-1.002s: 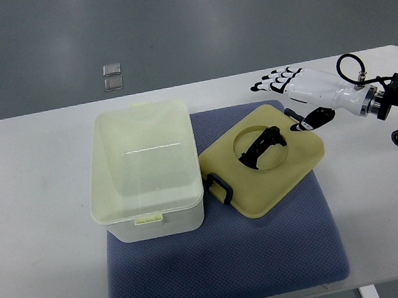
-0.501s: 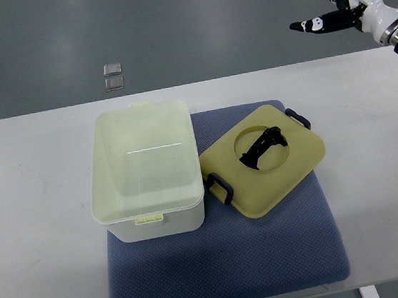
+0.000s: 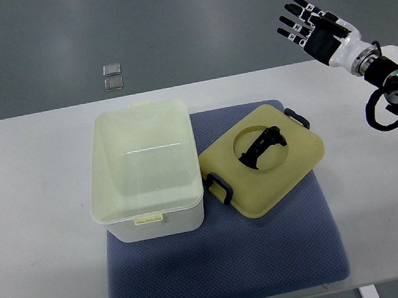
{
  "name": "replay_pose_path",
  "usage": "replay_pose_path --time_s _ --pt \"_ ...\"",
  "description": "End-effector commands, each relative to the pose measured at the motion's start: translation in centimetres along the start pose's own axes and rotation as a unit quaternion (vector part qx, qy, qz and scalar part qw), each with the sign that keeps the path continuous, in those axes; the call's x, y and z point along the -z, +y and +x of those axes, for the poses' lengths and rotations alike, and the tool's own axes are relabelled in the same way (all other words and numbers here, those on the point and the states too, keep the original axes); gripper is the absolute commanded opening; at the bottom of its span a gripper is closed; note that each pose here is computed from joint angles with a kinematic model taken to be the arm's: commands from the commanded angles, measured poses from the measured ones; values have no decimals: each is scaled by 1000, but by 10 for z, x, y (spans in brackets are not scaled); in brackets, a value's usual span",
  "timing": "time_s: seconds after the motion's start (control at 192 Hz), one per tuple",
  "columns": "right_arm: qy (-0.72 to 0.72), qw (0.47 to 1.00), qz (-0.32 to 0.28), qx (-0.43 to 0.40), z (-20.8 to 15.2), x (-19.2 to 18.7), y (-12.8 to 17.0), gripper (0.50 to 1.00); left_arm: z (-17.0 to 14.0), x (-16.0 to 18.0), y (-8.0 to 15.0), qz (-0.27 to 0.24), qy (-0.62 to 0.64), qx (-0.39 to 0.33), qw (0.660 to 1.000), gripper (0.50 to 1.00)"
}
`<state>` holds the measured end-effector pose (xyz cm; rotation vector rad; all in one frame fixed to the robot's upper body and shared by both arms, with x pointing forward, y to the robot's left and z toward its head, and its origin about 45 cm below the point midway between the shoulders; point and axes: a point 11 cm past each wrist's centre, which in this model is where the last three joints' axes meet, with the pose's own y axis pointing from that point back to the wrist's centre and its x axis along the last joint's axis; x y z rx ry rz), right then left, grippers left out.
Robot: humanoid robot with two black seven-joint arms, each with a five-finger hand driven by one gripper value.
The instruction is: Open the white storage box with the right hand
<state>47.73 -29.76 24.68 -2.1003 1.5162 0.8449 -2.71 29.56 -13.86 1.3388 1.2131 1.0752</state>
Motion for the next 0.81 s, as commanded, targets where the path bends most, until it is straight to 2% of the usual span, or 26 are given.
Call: replay_pose_path --time_s 0.0,0.162,0.376,0.809 --pt "-28 999 13 8 3 -8 2 930 0 0 0 0 0 0 1000 1000" --pt "-45 998 29 -14 12 -20 -5 930 -1 1 0 1 0 3 1000 1000" --pt "-89 992 88 -32 18 -21 -9 930 -7 0 0 0 -2 10 1000 1000" --pt "-110 989 94 -38 22 -31 -5 930 -7 0 0 1 -2 11 1000 1000"
